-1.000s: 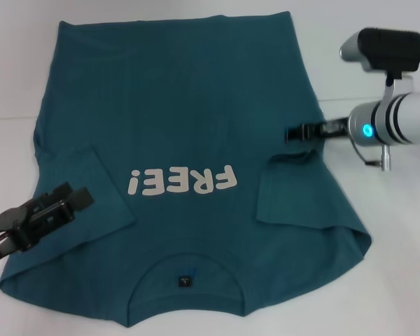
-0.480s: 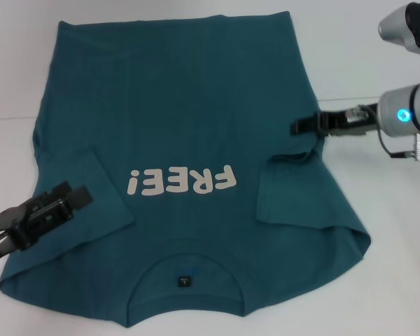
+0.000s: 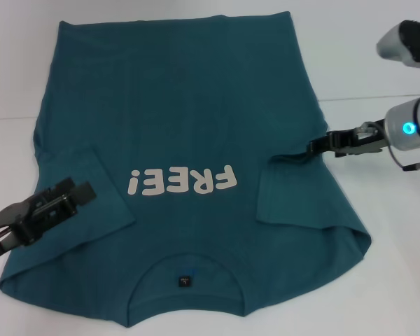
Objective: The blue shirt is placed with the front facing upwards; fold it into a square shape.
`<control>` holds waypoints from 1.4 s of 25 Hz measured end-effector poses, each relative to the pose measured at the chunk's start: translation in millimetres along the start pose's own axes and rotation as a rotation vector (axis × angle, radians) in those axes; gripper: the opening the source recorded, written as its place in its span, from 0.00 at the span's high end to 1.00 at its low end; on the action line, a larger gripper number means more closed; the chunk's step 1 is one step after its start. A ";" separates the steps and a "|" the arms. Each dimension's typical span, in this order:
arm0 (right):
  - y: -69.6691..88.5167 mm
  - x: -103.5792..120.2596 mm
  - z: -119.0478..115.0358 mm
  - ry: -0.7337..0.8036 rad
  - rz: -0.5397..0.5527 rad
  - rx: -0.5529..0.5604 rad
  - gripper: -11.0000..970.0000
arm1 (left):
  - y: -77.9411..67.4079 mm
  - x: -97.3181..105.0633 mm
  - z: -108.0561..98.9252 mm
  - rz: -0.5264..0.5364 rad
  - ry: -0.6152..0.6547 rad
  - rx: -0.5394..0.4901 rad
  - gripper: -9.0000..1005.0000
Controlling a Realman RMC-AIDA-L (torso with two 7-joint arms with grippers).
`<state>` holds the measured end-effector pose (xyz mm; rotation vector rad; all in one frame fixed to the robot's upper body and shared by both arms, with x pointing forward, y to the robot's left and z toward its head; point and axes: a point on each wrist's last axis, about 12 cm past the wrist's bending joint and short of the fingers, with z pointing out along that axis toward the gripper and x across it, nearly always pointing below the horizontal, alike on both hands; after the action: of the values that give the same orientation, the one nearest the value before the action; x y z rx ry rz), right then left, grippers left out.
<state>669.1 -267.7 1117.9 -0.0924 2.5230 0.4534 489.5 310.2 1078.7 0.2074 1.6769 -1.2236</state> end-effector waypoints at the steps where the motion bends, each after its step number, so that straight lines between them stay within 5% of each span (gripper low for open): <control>1: 2.7 0.3 2.4 0.001 -0.008 0.003 0.30 | 0.1 0.2 0.3 -0.001 0.000 -0.001 0.12; 22: 38.4 -17.0 16.4 0.073 -0.348 0.207 0.30 | 0.5 2.8 -1.3 -0.011 -0.003 -0.007 0.12; 35: 24.9 -16.6 0.5 0.119 -0.335 0.213 0.31 | 1.5 3.8 -1.1 -0.016 -0.004 -0.015 0.12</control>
<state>679.2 -244.6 1134.1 -0.4638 2.5859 0.0452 487.9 310.2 1074.7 0.1824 1.6865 -1.2229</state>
